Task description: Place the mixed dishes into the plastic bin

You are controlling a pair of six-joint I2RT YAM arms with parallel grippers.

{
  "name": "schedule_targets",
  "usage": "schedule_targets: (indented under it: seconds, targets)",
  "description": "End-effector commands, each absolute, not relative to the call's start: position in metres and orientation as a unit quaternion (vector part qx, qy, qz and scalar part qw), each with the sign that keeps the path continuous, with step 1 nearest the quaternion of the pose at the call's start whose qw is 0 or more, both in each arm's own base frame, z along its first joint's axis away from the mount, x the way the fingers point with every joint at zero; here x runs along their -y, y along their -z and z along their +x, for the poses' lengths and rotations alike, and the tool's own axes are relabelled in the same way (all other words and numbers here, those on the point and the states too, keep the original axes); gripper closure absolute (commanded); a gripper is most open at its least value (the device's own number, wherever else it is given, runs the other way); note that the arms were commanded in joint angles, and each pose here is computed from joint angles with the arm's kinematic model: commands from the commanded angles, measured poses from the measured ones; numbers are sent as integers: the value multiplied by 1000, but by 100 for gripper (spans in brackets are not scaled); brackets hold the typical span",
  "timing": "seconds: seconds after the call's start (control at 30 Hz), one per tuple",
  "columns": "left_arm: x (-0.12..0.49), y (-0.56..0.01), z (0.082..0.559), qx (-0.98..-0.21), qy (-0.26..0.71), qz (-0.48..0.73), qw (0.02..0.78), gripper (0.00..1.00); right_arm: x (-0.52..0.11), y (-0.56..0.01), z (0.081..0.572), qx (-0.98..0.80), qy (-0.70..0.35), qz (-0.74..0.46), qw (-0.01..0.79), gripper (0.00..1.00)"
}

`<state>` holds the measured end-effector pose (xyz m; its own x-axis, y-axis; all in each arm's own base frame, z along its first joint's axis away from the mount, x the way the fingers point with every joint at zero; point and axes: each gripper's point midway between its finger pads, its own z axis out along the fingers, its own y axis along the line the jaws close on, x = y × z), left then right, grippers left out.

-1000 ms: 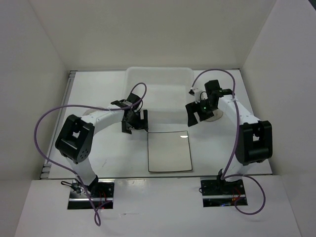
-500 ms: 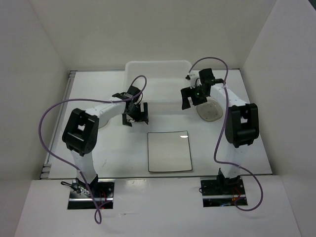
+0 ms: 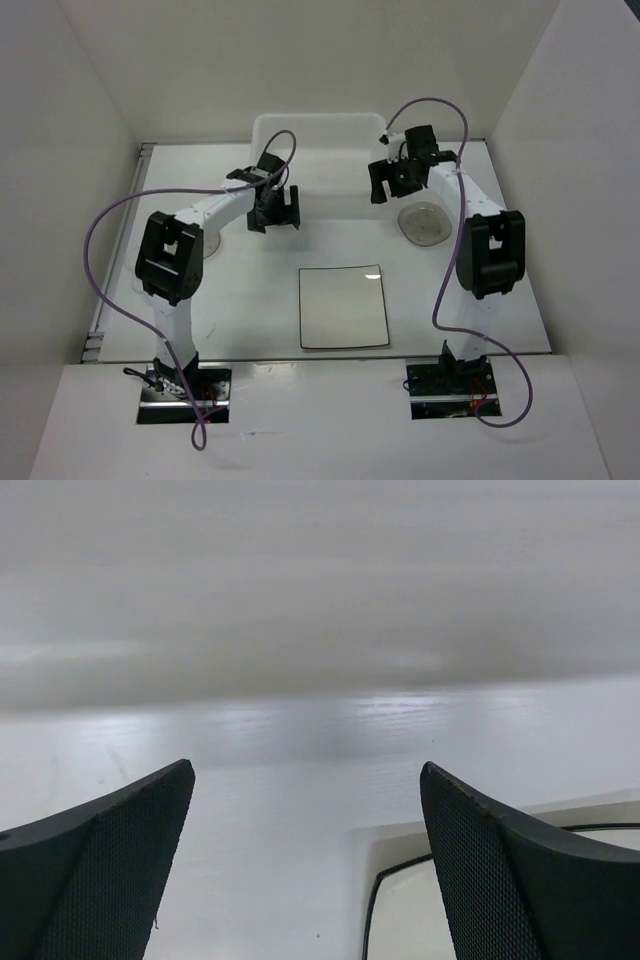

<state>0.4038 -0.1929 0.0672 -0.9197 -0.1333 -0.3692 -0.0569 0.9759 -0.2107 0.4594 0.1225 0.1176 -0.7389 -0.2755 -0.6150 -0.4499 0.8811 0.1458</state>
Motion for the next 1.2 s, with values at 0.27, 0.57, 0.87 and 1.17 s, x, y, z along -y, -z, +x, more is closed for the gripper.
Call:
schedule_targets:
  seconds: [0.27, 0.57, 0.87, 1.17]
  targets:
    - [180, -243, 361, -923, 122, -45, 363, 0, -97, -211, 346, -873, -216, -214, 382, 13]
    - [219, -147, 222, -933, 323, -62, 148, 0, -139, -146, 272, -895, -331, -232, 189, 3]
    - [222, -79, 196, -957, 281, -52, 52, 0, -162, -66, 260, -921, -318, -217, 59, 0]
    - [246, -33, 187, -962, 272, -28, 14, 0, -153, -47, 261, -933, -288, -208, 61, 2]
